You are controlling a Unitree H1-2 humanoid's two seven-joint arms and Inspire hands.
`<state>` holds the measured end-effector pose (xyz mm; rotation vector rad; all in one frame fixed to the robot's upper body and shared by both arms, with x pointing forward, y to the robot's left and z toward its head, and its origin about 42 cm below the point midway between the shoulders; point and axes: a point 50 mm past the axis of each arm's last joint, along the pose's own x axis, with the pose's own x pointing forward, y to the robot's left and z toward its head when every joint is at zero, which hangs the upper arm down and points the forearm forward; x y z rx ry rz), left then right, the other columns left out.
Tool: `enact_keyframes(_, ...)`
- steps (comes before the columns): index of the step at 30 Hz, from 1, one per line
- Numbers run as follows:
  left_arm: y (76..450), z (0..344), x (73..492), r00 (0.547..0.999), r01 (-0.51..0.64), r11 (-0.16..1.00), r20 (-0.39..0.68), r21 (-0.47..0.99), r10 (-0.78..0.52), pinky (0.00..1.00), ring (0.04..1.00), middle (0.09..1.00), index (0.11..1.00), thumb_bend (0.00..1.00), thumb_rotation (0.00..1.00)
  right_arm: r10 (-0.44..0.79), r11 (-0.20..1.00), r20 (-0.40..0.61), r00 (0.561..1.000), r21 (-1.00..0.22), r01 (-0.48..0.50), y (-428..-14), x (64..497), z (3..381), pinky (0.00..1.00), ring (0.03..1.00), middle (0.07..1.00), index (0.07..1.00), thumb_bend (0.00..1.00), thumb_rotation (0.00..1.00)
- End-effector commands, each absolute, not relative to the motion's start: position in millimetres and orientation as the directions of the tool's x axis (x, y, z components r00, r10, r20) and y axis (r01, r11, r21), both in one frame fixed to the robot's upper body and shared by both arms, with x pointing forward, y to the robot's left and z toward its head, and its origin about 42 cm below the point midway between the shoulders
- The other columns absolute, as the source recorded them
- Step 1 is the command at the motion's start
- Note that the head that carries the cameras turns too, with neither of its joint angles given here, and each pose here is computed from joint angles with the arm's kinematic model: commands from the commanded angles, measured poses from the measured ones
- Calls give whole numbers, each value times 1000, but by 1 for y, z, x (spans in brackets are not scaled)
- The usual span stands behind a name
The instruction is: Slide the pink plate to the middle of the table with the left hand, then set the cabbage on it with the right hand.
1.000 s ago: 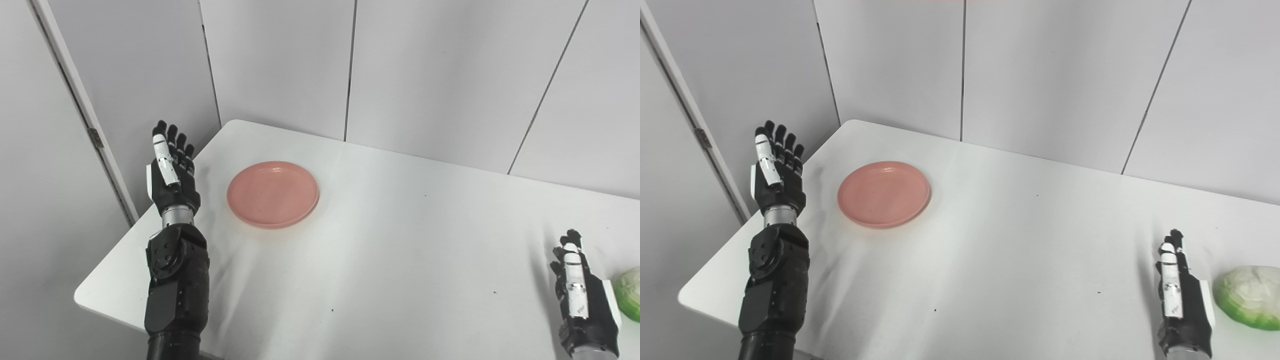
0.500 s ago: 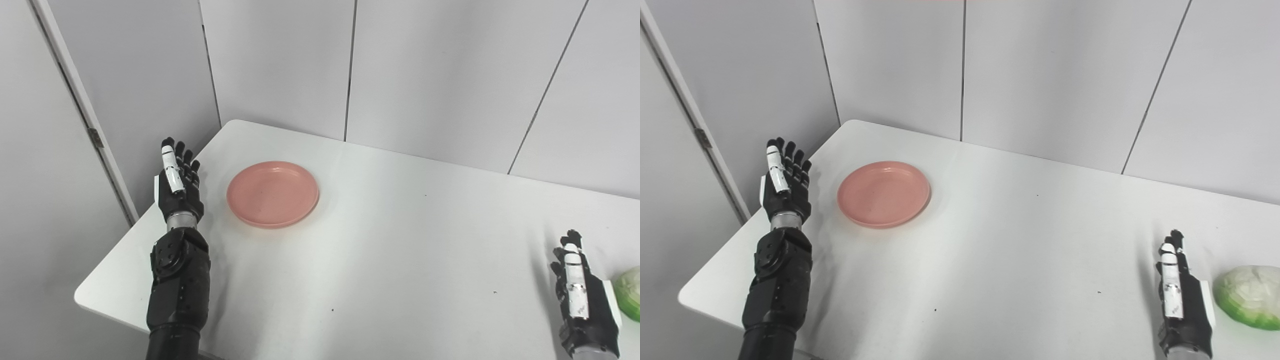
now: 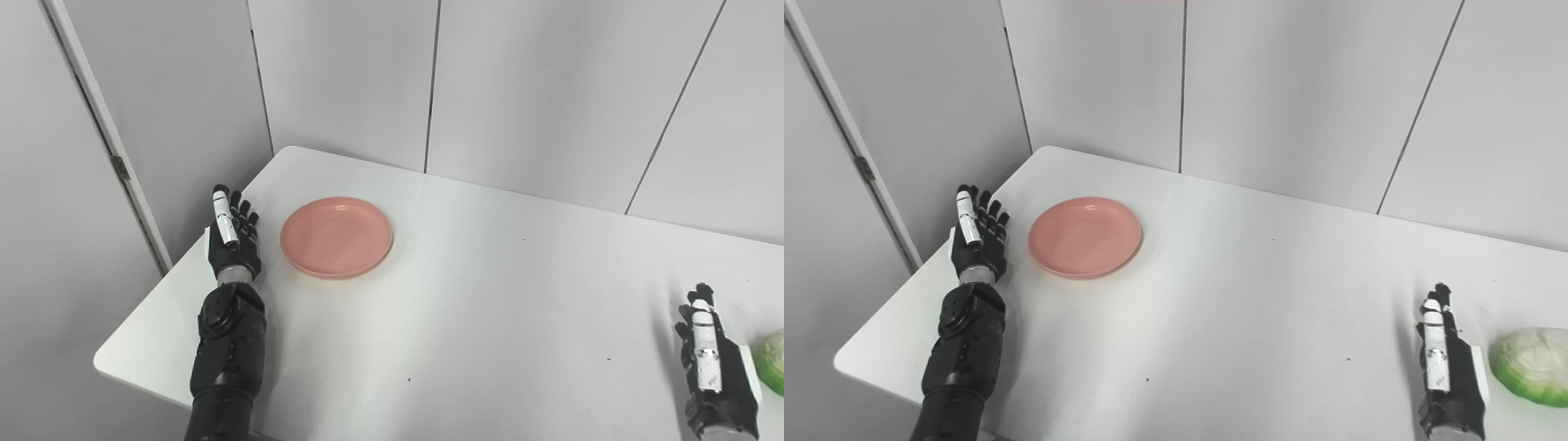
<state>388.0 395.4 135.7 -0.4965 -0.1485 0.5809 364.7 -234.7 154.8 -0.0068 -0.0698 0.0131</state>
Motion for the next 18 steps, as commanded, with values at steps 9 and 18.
enact_keyframes(9,391,143,415,862,-424,751,28,-505,506,1000,993,980,976,402,1000,24,1000,126,992,-9,-23,-233,371,172,1000,1000,1000,1000,103,1000)
enact_keyframes(18,375,138,425,891,-391,778,9,-491,454,996,988,975,966,397,1000,35,999,135,990,-25,-32,-233,370,173,1000,998,1000,1000,103,1000)
